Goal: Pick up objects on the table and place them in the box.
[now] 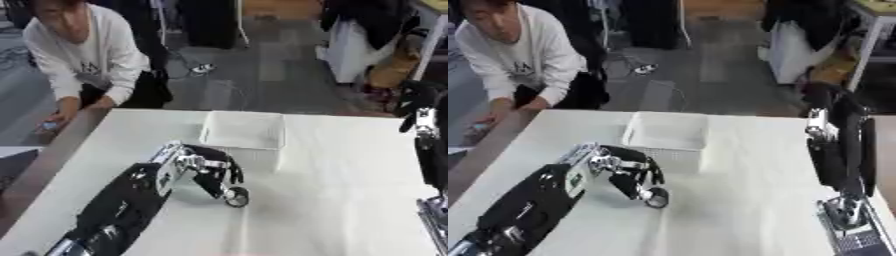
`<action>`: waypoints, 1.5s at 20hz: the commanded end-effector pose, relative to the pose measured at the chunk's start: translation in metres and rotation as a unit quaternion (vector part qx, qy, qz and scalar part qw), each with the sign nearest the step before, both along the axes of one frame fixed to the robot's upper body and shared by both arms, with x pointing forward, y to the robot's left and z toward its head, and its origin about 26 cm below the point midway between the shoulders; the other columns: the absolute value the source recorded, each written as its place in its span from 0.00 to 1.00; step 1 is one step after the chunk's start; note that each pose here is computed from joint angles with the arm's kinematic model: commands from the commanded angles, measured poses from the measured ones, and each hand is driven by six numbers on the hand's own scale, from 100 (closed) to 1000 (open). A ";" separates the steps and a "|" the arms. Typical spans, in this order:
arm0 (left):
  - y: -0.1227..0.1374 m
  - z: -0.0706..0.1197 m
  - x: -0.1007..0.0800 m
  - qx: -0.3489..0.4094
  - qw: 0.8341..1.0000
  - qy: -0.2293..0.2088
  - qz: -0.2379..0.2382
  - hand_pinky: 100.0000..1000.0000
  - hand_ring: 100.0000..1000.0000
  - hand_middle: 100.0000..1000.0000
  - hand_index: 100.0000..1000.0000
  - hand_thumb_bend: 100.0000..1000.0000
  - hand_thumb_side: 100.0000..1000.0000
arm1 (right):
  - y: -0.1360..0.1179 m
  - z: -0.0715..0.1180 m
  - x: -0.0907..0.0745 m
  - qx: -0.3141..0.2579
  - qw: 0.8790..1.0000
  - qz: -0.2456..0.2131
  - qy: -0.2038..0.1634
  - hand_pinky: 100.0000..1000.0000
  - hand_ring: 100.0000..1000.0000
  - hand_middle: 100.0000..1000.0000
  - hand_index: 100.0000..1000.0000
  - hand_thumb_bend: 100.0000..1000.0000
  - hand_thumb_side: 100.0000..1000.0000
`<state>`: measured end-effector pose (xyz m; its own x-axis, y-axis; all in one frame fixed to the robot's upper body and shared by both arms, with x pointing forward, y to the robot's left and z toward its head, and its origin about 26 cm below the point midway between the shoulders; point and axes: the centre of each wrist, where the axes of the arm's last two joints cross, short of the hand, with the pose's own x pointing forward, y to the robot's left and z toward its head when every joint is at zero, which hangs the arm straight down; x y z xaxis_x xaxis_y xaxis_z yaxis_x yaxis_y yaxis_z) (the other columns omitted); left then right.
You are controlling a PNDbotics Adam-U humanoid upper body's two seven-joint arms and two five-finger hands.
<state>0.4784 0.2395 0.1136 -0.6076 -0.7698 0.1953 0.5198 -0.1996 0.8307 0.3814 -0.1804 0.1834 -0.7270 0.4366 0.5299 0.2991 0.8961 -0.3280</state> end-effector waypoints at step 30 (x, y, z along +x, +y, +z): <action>0.008 0.011 0.000 0.050 0.990 0.067 -0.111 0.83 0.66 0.80 0.89 1.00 1.00 | 0.001 0.008 0.002 -0.004 1.000 -0.001 -0.012 0.21 0.39 0.48 0.68 0.06 0.88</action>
<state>0.4765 0.2458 0.1155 -0.5804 -0.7769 0.2440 0.5731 -0.1769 0.8001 0.3830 -0.1809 0.1805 -0.7192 0.4475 0.5315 0.3039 0.8905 -0.3385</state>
